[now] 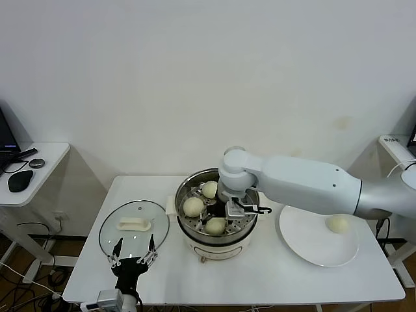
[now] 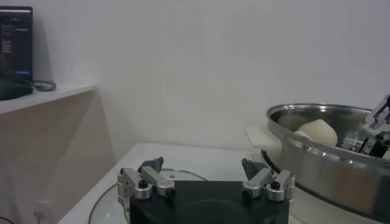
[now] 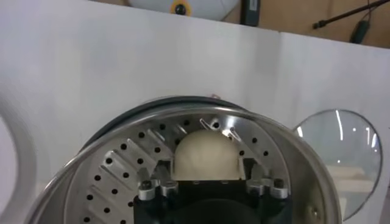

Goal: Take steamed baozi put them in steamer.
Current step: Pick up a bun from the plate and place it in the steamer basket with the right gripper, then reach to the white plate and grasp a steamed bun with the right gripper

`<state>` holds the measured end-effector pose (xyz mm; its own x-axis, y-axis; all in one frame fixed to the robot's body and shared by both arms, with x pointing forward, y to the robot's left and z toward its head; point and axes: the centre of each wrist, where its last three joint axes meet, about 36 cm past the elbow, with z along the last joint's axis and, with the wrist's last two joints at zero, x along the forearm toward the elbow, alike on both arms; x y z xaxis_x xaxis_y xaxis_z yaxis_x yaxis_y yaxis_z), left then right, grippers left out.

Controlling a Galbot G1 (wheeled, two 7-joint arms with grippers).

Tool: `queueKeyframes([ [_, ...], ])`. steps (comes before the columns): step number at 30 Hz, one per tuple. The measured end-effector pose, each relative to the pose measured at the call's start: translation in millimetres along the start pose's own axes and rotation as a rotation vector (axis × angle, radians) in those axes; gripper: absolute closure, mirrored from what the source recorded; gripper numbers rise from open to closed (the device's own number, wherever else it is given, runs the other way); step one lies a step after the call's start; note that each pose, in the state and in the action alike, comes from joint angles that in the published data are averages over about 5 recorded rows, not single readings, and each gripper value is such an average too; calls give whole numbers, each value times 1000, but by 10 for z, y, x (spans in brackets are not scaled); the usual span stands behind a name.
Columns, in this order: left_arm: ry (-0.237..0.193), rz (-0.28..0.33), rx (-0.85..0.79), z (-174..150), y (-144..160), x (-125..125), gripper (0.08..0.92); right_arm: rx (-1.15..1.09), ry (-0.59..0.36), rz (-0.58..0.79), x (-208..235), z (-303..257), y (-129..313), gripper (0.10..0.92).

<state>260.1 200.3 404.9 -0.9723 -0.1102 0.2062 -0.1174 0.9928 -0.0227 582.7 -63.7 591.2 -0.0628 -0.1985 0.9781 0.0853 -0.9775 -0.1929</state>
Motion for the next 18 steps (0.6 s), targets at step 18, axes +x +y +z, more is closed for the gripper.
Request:
queueKeyframes([
  [18, 1, 26, -10, -2, 22, 25, 177, -636, 106, 242, 888, 386, 912, 200],
])
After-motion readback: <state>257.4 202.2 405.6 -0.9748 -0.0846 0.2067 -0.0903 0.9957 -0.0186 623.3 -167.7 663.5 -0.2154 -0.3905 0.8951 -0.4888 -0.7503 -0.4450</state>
